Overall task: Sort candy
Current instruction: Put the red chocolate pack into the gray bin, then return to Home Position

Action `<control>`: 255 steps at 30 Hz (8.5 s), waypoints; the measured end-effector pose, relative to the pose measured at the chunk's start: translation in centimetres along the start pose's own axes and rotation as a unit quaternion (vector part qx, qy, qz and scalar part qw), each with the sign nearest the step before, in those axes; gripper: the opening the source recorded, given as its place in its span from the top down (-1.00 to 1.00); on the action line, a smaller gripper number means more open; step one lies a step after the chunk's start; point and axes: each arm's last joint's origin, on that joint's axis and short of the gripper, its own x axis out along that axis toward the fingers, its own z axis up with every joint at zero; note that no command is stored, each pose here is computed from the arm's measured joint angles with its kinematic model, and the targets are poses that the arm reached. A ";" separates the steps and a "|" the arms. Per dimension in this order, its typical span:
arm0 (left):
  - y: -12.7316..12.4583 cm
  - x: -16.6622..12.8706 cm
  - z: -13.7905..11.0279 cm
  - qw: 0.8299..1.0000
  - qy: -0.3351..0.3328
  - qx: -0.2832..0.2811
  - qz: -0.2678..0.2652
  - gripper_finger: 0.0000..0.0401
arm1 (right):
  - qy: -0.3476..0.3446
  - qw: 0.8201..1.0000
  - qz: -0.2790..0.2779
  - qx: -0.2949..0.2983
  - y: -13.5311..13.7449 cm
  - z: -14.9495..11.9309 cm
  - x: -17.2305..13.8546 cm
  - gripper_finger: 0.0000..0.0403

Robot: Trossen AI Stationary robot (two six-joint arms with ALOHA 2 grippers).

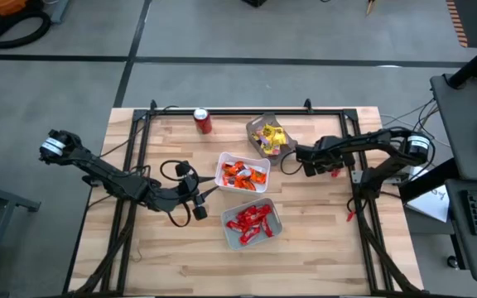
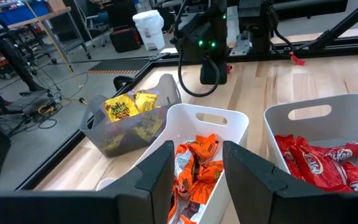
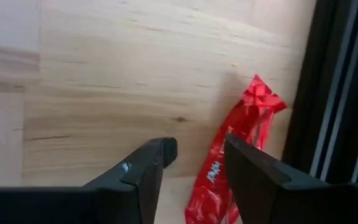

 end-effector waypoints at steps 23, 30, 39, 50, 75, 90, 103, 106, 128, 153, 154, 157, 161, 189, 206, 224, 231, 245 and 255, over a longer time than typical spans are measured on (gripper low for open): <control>0.0 0.0 -0.2 1.000 0.001 -0.008 0.000 0.40 | -0.051 0.994 0.062 -0.067 1.1 -1.4 -7.4 0.68; 0.0 0.0 -0.2 1.000 0.001 -0.003 0.000 0.40 | -0.018 0.999 -0.029 -0.008 -0.8 -1.9 -6.5 0.34; 0.0 0.0 -0.2 1.000 0.001 0.026 0.000 0.40 | 0.008 0.998 -0.053 0.027 -1.5 -1.9 -3.7 0.16; 0.0 0.0 -0.1 0.999 -0.001 0.042 0.000 0.40 | -0.001 0.999 -0.011 0.031 -1.5 -1.6 -0.4 0.17; 0.0 0.0 -0.1 0.999 -0.001 -0.052 0.000 0.40 | -0.105 0.972 0.134 -0.160 0.4 -4.0 -6.1 0.96; 0.0 0.0 -0.1 0.992 -0.002 -0.122 0.000 0.40 | -0.219 0.940 0.222 -0.139 1.0 -6.5 -9.0 0.96; 0.0 0.0 -0.1 0.992 -0.002 -0.126 -0.001 0.40 | -0.137 0.986 0.059 -0.072 -0.3 -4.3 -5.2 0.50; 0.0 0.0 -0.1 0.992 -0.002 -0.122 -0.001 0.40 | -0.128 0.988 0.053 -0.069 0.0 -4.0 -4.6 0.29; 0.0 0.0 -0.4 0.993 0.002 -0.116 0.000 0.40 | -0.093 0.989 0.054 -0.106 2.5 -3.1 -1.5 0.57; -0.5 -4.6 -0.1 0.996 -0.015 0.036 -0.081 0.40 | -0.395 0.702 0.467 -0.364 1.9 -11.6 -14.3 0.94; -0.4 -4.6 -0.2 0.996 -0.014 0.035 -0.081 0.40 | -0.417 0.672 0.484 -0.375 2.5 -12.2 -14.4 0.94; -0.5 -4.5 -0.5 0.997 -0.008 0.017 -0.080 0.40 | -0.457 0.607 0.507 -0.407 4.2 -13.7 -14.4 0.94; -0.7 -4.3 -0.9 0.997 0.003 -0.005 -0.079 0.40 | -0.481 0.578 0.495 -0.437 7.0 -14.7 -13.4 0.94; -1.1 -4.0 -1.0 0.996 -0.006 0.040 -0.079 0.40 | -0.483 0.578 0.442 -0.487 10.0 -15.2 -12.6 0.13; 5.8 -6.2 -4.8 0.993 -0.108 -0.045 -0.030 0.40 | -0.572 0.461 0.488 -0.470 4.0 -11.3 -10.3 0.22; 11.2 -8.4 -7.7 0.987 -0.116 -0.095 0.062 0.40 | -0.627 0.427 0.498 -0.420 -1.0 -8.2 -7.2 0.25; 12.1 -8.6 -8.4 0.989 -0.098 -0.075 0.082 0.40 | -0.632 0.419 0.508 -0.408 -1.9 -8.0 -6.8 0.26; 11.9 -8.1 -9.4 0.991 -0.069 -0.081 0.086 0.40 | -0.647 0.411 0.506 -0.395 -3.2 -8.5 -5.0 0.47; 11.7 -7.9 -9.5 0.992 -0.058 -0.076 0.086 0.40 | -0.632 0.436 0.519 -0.377 -3.2 -8.4 -4.8 0.65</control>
